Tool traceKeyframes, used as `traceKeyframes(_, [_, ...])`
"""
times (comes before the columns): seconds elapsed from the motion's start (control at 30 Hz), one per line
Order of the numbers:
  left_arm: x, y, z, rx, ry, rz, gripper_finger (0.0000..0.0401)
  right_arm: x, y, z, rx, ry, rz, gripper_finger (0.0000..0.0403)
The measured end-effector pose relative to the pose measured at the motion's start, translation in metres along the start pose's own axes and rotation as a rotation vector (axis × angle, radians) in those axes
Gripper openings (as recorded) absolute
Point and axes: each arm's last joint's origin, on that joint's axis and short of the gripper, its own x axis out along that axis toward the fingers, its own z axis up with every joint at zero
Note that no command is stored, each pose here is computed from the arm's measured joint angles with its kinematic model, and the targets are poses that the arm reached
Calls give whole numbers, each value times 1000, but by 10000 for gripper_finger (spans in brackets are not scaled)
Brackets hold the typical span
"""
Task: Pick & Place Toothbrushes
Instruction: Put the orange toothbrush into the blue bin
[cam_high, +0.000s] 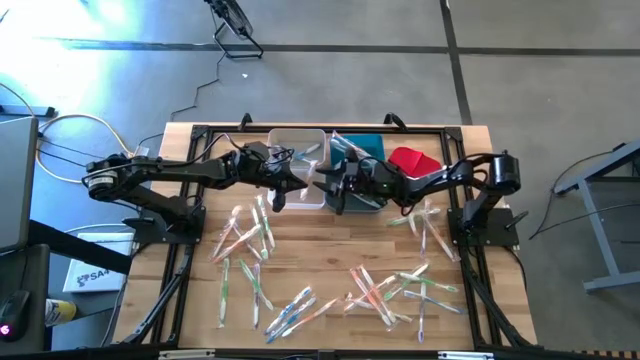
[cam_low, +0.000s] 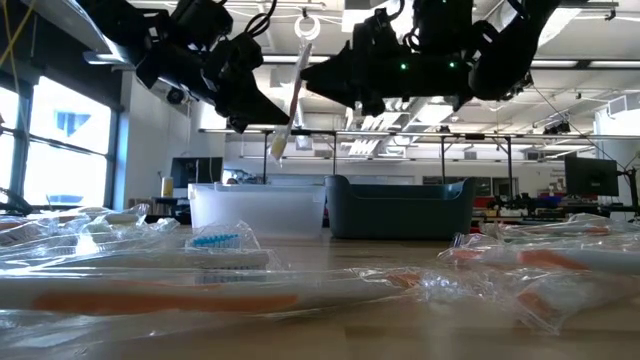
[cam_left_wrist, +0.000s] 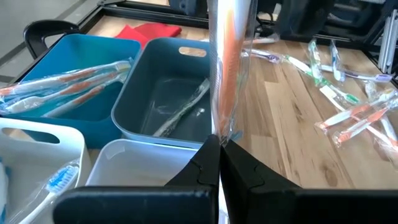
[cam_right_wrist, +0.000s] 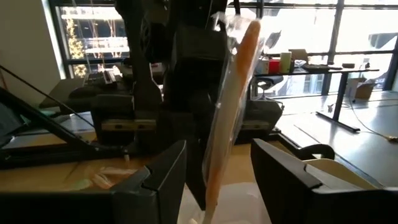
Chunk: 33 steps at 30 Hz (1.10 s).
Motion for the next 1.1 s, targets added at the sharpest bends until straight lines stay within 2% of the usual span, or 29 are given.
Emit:
traceKeyframes(0.13, [0, 0, 0, 0, 0, 0, 0, 3, 1, 4, -1, -12, 33, 174])
traceKeyframes(0.67, [0, 0, 5, 14, -50, -4, 0, 9, 1, 8, -3, 9, 20, 171])
traceKeyframes(1.1, [0, -1, 5, 16, -50, -26, 0, 9, 0, 9, -2, 7, 11, 104])
